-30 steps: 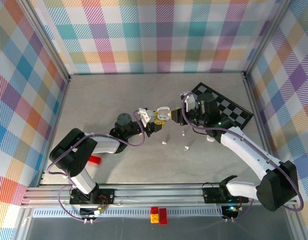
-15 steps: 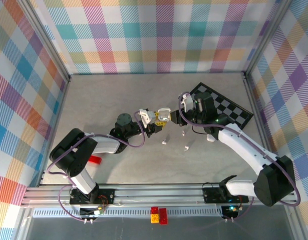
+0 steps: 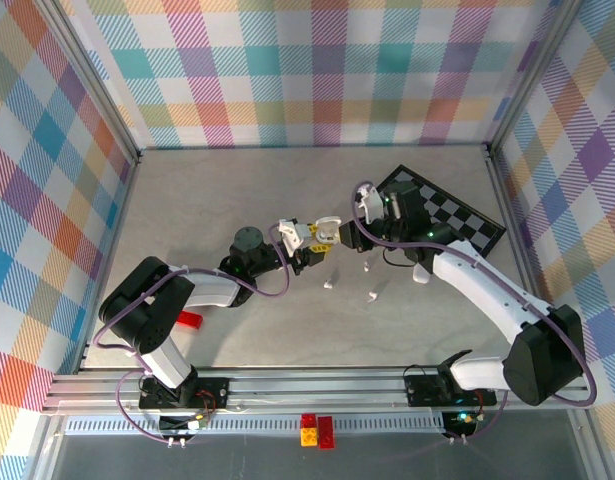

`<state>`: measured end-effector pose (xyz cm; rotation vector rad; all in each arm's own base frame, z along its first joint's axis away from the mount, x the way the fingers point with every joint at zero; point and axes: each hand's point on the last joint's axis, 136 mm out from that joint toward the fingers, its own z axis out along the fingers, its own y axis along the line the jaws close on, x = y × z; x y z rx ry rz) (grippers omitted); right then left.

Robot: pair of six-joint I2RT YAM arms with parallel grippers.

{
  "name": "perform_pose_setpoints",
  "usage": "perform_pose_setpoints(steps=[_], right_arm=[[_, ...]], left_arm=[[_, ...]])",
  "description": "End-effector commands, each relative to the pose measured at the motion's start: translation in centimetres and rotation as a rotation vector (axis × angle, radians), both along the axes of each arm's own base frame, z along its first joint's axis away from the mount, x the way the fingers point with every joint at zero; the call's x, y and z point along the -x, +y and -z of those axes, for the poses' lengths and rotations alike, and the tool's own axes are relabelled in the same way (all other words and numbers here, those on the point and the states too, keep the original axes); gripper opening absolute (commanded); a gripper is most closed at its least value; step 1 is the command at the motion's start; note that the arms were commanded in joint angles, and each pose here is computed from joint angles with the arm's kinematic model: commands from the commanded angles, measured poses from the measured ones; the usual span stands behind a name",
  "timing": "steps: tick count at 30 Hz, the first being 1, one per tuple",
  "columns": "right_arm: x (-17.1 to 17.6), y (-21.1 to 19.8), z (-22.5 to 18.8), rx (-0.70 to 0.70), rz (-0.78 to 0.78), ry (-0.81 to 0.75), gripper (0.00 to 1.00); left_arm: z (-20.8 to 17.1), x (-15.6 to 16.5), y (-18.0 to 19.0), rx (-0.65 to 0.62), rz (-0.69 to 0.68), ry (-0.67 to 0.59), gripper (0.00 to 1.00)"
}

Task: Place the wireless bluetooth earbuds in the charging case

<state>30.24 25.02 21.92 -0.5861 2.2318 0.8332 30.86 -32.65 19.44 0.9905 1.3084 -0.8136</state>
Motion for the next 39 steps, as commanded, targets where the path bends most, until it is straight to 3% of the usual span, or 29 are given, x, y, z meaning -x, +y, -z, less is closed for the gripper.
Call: perform_pose_setpoints(steps=[1,14,20,26,29,32,39], right_arm=[[0.0,0.3,-0.3,0.029,-0.021,0.001,0.24],[-0.4,1.2,-0.2,0.049,-0.034,0.012,0.29],[-0.4,1.2,-0.9,0.040,-0.026,-0.005,0.38],[0.0,0.3,-1.8,0.035,0.003,-0.049,0.56],[0.6,0.1,-3.3,-0.013,0.000,-0.107,0.60],[1.0,0.2,-5.2,-0.071,-0.002,-0.139,0.71],[-1.7,0.8,-6.8,-0.082,0.093,-0.063,0.71]], left_arm=[[-2.1,0.4,-0.4,0.038,0.021,-0.090,0.35],[-2.1,0.6,-0.7,0.036,0.040,-0.093,0.35],[-2.1,0.5,-0.8,0.044,0.038,-0.084,0.35],[-2.3,0.5,-0.7,0.059,0.035,-0.082,0.35],[-2.3,0.6,-0.5,0.059,0.033,-0.083,0.35],[-2.3,0.7,-0.5,0.054,0.035,-0.080,0.35],[-2.4,0.8,-0.5,0.050,0.037,-0.085,0.34]])
